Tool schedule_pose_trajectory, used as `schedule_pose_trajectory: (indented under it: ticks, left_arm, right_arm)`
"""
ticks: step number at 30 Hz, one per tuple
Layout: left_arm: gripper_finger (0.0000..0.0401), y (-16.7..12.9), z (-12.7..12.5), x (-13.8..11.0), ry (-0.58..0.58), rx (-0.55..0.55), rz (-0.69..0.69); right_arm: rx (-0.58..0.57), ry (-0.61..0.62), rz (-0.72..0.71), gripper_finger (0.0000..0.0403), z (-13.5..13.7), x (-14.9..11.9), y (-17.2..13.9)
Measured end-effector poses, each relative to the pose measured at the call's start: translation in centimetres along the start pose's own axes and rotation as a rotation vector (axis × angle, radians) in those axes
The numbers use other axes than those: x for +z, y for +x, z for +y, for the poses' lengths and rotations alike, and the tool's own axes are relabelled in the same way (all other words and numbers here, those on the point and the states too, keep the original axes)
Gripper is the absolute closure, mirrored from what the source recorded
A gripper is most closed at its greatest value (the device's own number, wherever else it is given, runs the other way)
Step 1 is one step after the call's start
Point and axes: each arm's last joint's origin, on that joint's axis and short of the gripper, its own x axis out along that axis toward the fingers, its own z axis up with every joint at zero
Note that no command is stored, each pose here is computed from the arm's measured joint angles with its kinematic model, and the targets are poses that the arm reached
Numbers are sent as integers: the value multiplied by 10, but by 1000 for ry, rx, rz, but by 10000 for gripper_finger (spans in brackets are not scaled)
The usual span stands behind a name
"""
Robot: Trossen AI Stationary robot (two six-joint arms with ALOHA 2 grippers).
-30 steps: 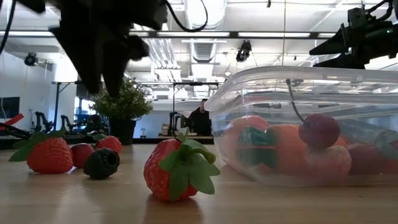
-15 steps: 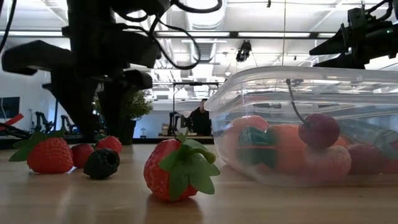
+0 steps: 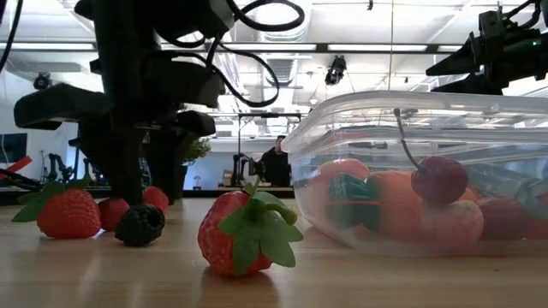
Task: Pick and placing Produce into tupperware
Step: Put the red strawberry into the transparent container
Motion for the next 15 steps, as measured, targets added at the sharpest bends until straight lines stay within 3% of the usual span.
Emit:
schedule_pose_trajectory:
  ticks: [15]
  left_arm:
    - [228, 4, 6, -4, -18, -15, 15]
  right_arm:
    - [0, 0, 0, 154, 0, 0, 0]
